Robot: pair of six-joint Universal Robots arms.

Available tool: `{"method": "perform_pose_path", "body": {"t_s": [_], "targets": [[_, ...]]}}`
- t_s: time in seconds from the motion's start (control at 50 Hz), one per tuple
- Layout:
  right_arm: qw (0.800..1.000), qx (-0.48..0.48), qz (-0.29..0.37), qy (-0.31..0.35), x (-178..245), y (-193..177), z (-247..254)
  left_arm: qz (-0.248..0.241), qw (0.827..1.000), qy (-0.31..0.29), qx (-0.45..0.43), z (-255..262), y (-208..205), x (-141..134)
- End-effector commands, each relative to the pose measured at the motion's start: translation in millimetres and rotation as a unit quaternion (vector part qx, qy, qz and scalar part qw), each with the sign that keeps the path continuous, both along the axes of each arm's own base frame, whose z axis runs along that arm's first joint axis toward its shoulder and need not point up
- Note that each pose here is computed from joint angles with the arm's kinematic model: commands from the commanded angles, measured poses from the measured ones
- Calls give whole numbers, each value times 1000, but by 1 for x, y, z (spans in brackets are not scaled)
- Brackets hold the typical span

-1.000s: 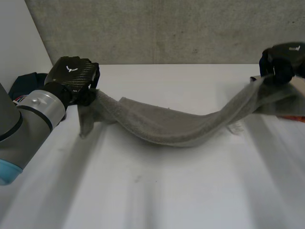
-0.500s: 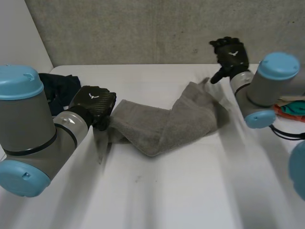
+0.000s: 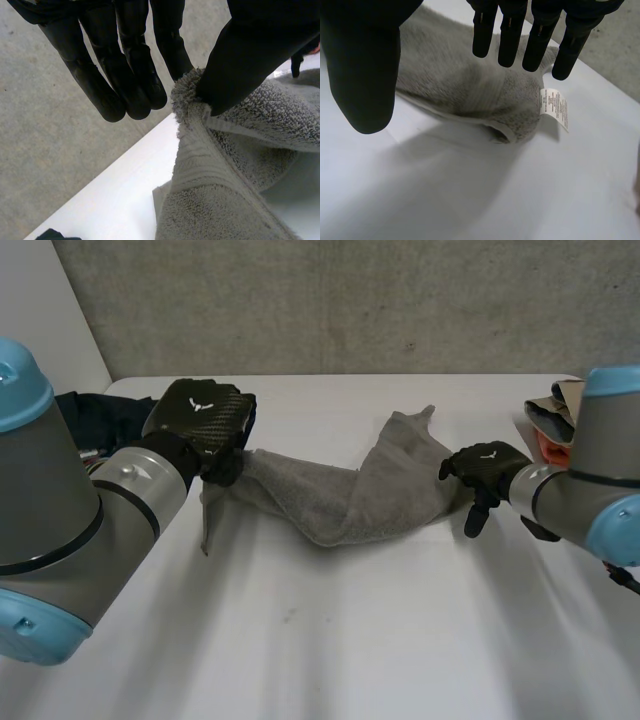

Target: Fold the laundry.

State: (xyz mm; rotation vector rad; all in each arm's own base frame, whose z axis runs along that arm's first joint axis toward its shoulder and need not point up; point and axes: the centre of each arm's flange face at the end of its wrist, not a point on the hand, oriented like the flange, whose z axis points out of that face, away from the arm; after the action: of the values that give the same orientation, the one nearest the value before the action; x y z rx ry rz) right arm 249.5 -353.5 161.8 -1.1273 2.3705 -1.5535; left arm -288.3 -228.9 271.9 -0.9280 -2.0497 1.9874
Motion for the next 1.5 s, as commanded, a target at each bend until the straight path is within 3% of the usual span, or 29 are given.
{"method": "perform_pose_path", "body": {"t_s": [0.02, 0.48, 0.54, 0.64, 0.72, 0.78, 0.86, 0.94, 1.02, 1.1, 1.16, 1.18, 1.22, 1.24, 1.3, 1.32, 1.38, 1.44, 1.5], "targets": [[996, -78, 27, 32, 8, -29, -28, 5, 1000, 8, -10, 7, -5, 0], [988, -151, 14, 27, 15, -71, -51, 18, 1000, 12, -17, 14, -16, 4], [986, -166, -5, 25, 9, -78, -37, 28, 999, 9, -14, 13, -19, 8], [989, -140, -38, 2, -18, -59, 42, 43, 999, 1, -6, 13, -22, 15], [995, -87, -25, 42, -40, -27, 85, 46, 999, -14, 6, 10, -21, 17], [994, -14, 5, 107, -57, 9, 105, 42, 998, -42, 20, 3, -18, 19], [965, 109, 99, 215, -69, 56, 102, 33, 991, -116, 65, -27, -18, 19], [955, 110, 119, 249, -66, 54, 87, 30, 978, -176, 108, -63, -26, 19], [961, 59, 94, 254, -58, 30, 77, 43, 974, -193, 111, -80, -50, 18], [971, -74, 50, 220, -38, -8, 99, 62, 990, -130, 7, -44, -94, 3], [968, -222, -21, 112, -23, -41, 149, 78, 989, -48, -118, 13, -122, -7], [953, -294, -55, 40, -20, -55, 177, 84, 979, 0, -186, 47, -129, -11], [935, -345, -73, -24, -19, -64, 196, 91, 965, 41, -243, 73, -134, -12], [908, -403, -83, -80, -18, -70, 218, 96, 947, 80, -296, 98, -135, -12], [865, -473, -86, -142, -19, -70, 246, 106, 923, 118, -350, 121, -135, -10], [842, -507, -87, -162, -21, -69, 255, 115, 914, 129, -367, 129, -135, -6], [817, -544, -82, -173, -21, -68, 259, 126, 916, 122, -361, 124, -136, 1], [824, -536, -71, -172, -17, -64, 245, 130, 928, 103, -333, 107, -137, 6], [856, -488, -57, -161, -10, -59, 219, 134, 946, 73, -287, 76, -135, 14]]}}
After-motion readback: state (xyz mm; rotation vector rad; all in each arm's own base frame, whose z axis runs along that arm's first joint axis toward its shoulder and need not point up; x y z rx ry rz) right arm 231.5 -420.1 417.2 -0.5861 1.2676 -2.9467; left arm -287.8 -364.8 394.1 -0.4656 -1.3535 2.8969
